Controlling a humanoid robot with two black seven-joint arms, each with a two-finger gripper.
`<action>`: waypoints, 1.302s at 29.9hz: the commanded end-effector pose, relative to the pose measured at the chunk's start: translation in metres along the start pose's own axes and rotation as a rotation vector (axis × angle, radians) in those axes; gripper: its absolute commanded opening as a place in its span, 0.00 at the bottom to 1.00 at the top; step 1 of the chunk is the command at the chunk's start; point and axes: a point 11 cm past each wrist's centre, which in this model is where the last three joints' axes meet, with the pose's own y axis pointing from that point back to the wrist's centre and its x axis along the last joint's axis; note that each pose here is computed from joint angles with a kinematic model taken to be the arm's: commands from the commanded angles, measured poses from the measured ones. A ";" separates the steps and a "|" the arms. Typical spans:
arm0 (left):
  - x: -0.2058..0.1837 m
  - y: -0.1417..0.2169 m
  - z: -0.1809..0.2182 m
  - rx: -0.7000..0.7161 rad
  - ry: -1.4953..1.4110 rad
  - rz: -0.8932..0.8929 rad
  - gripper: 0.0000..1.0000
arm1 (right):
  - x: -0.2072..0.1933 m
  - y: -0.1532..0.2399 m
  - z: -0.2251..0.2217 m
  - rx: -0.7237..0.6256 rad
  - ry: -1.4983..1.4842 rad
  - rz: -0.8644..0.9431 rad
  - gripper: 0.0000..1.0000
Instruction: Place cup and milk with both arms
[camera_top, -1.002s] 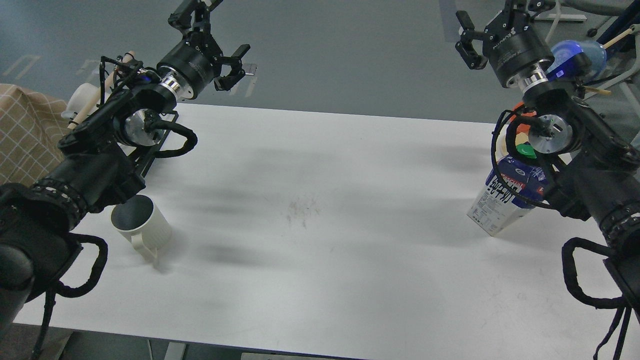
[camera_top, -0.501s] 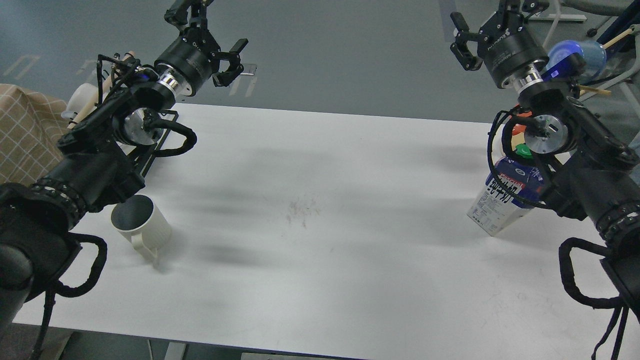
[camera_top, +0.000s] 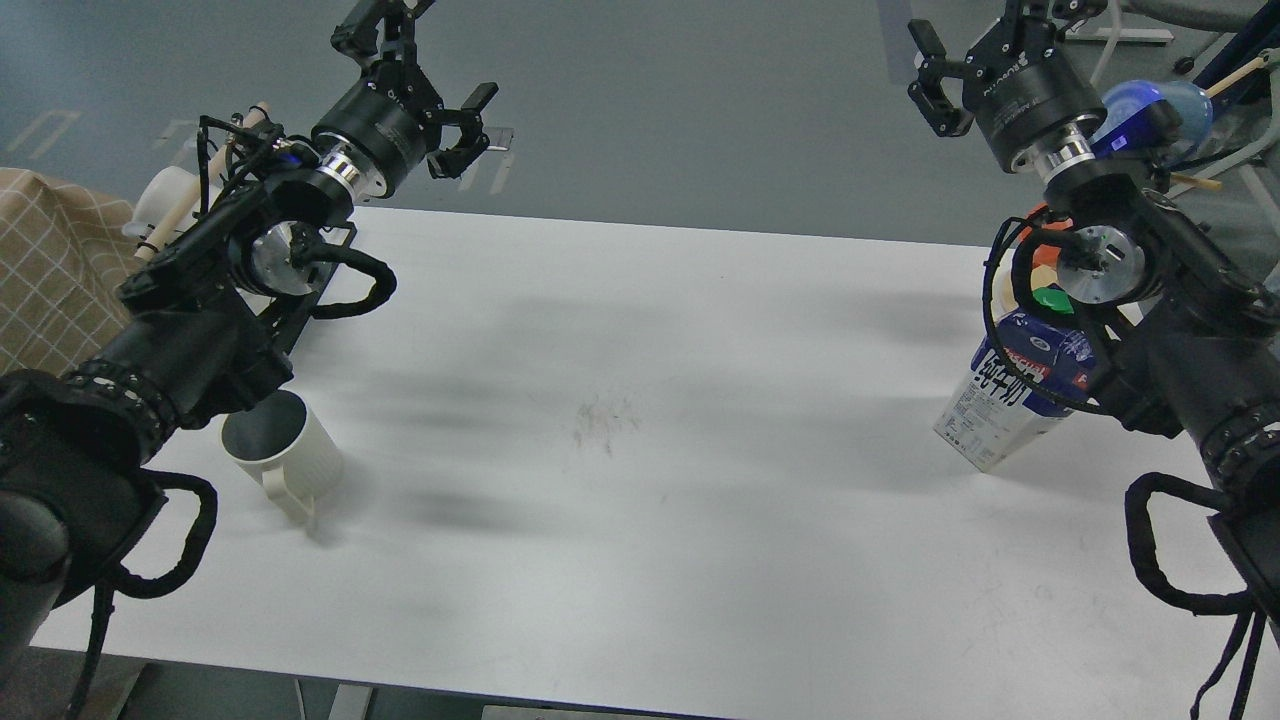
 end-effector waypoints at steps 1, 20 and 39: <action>0.000 0.000 0.000 0.008 -0.004 -0.001 0.99 | 0.000 0.000 0.000 0.001 0.000 0.001 1.00; -0.001 0.000 -0.001 0.065 -0.120 -0.027 0.99 | -0.003 0.000 0.004 0.012 -0.012 0.000 1.00; 0.009 0.129 0.092 0.530 -1.390 -0.416 0.99 | -0.006 -0.002 0.002 0.021 -0.014 -0.009 1.00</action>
